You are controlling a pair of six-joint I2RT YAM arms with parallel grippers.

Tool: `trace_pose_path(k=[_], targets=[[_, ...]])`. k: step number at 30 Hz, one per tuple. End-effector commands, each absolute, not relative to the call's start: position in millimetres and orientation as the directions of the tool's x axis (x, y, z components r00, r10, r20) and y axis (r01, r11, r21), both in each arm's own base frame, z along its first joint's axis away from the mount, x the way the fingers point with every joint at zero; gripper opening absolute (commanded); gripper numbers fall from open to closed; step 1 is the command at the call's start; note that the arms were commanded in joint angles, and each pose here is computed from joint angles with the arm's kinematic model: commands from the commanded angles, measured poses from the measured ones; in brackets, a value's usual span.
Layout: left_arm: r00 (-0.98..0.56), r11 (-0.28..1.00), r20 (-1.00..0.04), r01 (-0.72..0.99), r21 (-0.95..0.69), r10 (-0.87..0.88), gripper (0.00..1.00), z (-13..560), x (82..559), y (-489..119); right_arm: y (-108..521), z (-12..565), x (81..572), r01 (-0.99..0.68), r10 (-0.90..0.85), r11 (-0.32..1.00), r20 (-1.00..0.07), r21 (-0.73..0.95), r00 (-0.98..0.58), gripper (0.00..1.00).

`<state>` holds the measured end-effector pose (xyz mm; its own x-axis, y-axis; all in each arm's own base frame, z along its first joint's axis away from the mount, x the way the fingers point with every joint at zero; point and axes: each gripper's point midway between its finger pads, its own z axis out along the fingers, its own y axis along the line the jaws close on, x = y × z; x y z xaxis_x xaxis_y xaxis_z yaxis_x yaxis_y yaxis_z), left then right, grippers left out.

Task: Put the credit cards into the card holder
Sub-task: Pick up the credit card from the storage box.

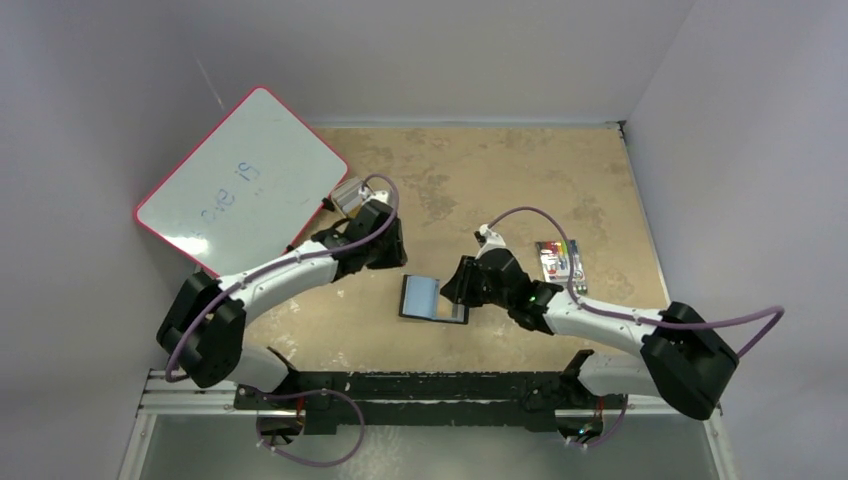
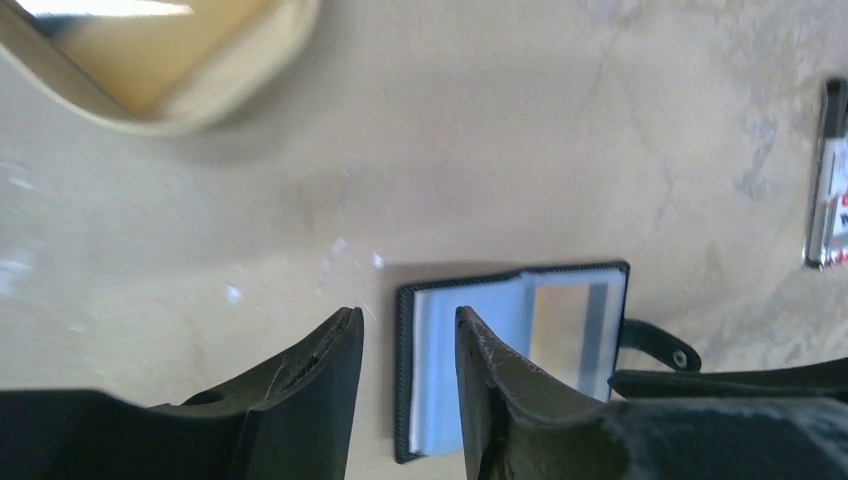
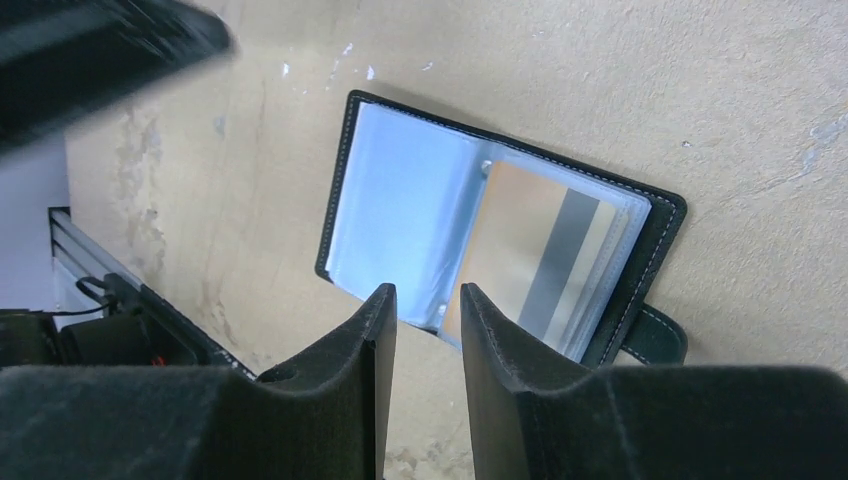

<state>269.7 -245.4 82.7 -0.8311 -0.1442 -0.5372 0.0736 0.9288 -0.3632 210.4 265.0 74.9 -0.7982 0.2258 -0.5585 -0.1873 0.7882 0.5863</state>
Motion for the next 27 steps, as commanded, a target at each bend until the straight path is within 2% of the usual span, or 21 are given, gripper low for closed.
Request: trace_pose_path(k=[1, 4, 9, 20, 27], targets=[[-0.724, 0.97, -0.688, 0.128, -0.207, -0.051, 0.41, 142.4, 302.7, -209.5, 270.0, 70.0, 217.2, -0.217, 0.212, 0.79, -0.588, 0.573, -0.78, 0.32], [-0.679, 0.985, -0.734, 0.113, -0.129, -0.018, 0.47, 165.1, 315.0, -192.2, 265.4, 47.8, 214.1, -0.19, 0.181, 0.823, -0.563, 0.536, -0.806, 0.32], [-0.647, 0.989, -0.761, 0.139, -0.053, 0.05, 0.49, 197.3, 332.0, -186.6, 254.6, 37.5, 212.9, -0.165, 0.165, 0.856, -0.562, 0.49, -0.81, 0.34], [-0.633, 0.977, -0.745, 0.155, 0.145, 0.21, 0.51, 205.3, 383.7, -159.4, 250.4, 115.8, 224.0, -0.221, 0.233, 0.821, -0.662, 0.527, -0.712, 0.45], [-0.66, 0.94, -0.671, 0.207, 0.271, 0.338, 0.52, 166.6, 416.7, -142.3, 246.5, 152.6, 224.5, -0.246, 0.263, 0.803, -0.693, 0.543, -0.672, 0.47]])
